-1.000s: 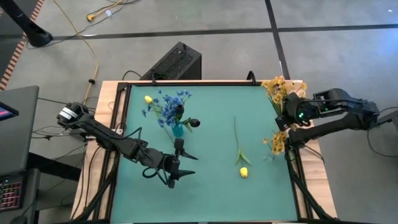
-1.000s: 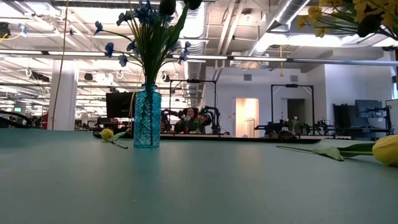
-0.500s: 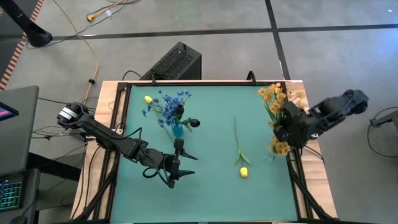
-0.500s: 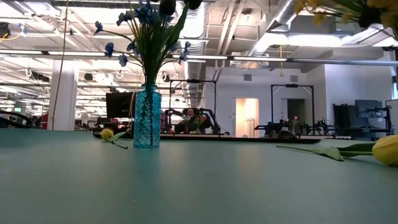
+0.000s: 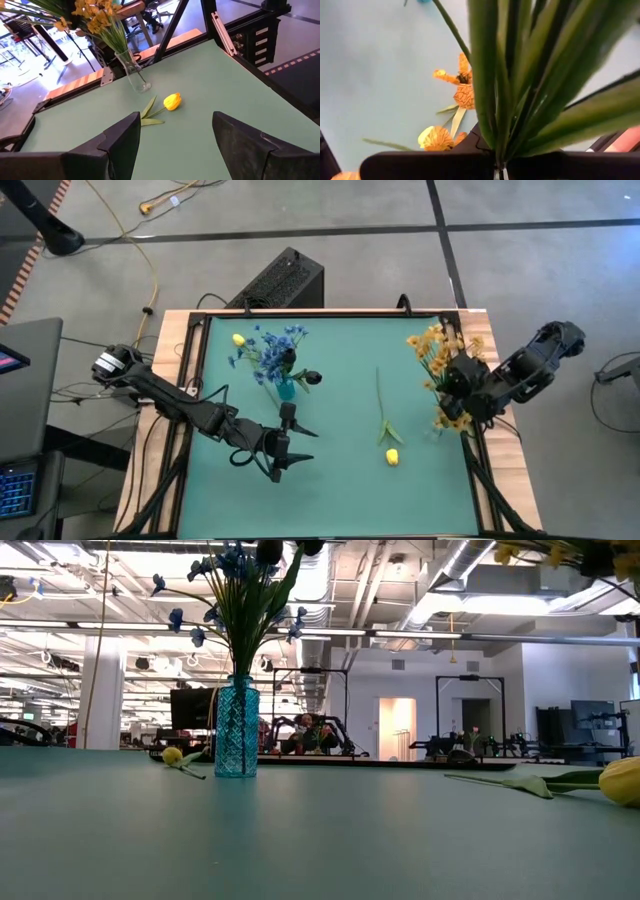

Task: Sort flowers into vase by color
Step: Put the yellow flowers into the transparent vase

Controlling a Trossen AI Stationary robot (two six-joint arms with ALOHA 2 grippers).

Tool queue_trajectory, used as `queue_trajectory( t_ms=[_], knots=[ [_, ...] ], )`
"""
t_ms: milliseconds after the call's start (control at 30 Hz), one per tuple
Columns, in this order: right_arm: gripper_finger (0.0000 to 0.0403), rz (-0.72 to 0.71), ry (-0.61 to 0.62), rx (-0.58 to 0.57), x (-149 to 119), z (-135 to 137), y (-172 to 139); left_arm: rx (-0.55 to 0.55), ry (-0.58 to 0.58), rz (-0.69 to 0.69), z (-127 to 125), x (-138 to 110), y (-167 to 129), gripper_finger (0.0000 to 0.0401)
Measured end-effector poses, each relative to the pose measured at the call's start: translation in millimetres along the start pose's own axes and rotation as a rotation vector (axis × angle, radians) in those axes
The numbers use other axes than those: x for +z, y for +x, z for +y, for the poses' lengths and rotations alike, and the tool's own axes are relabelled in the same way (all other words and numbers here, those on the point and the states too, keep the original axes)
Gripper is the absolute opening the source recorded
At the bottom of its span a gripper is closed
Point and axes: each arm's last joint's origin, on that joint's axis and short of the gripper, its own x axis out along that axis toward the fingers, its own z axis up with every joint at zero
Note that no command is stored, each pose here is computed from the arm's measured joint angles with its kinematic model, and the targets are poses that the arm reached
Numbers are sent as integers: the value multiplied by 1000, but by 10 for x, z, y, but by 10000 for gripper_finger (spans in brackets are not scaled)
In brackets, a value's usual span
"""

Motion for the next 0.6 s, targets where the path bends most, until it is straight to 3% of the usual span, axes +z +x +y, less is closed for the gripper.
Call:
queue_trajectory(
  t_ms=[600],
  knots=[
    [44,32,-43,-83,-203,-40,248,-8,4,0,-3,-1,0,236]
  ],
)
